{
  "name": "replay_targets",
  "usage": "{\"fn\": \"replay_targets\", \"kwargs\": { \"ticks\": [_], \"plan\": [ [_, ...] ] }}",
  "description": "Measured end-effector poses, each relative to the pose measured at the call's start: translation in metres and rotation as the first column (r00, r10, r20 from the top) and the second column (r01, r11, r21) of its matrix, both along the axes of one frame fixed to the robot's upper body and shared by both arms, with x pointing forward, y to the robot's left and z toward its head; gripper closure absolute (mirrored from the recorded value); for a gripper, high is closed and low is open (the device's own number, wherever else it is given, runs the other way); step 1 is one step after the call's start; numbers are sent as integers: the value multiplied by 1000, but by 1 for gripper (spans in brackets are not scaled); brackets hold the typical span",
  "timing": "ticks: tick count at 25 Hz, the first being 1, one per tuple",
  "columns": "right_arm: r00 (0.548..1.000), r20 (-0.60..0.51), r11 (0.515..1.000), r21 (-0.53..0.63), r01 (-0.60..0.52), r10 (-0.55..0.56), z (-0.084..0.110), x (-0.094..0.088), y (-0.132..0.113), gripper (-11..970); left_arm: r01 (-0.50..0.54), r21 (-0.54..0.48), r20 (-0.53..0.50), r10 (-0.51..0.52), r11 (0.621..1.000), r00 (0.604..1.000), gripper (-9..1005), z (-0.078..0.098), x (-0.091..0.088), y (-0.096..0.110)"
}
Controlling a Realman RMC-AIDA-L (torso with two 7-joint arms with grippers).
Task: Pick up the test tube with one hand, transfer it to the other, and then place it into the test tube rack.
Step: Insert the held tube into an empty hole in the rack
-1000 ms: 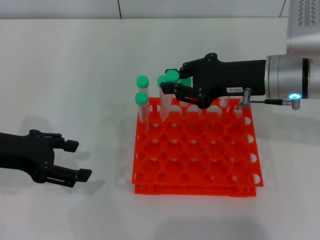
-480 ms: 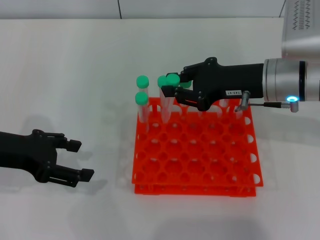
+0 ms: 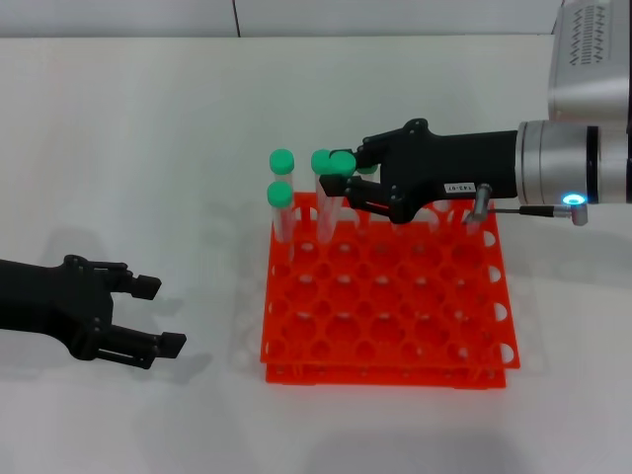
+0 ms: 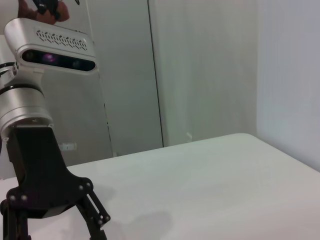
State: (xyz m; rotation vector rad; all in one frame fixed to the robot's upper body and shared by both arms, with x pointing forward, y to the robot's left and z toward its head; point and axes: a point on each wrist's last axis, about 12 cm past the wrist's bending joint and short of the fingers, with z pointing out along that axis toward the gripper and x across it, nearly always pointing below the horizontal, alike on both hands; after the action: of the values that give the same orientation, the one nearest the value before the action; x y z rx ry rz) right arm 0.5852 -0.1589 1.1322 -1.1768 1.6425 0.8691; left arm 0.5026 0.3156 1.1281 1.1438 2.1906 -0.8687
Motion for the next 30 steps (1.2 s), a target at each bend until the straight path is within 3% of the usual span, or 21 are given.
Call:
{"fn": "replay_targets", "kwargs": {
  "ticks": [30],
  "plan": [
    [1000,-27,1000,-12,10,-10,-11,-1,-2,697,17,-12,-8,-18,1000,1000,113,-4,5,-6]
  ]
}}
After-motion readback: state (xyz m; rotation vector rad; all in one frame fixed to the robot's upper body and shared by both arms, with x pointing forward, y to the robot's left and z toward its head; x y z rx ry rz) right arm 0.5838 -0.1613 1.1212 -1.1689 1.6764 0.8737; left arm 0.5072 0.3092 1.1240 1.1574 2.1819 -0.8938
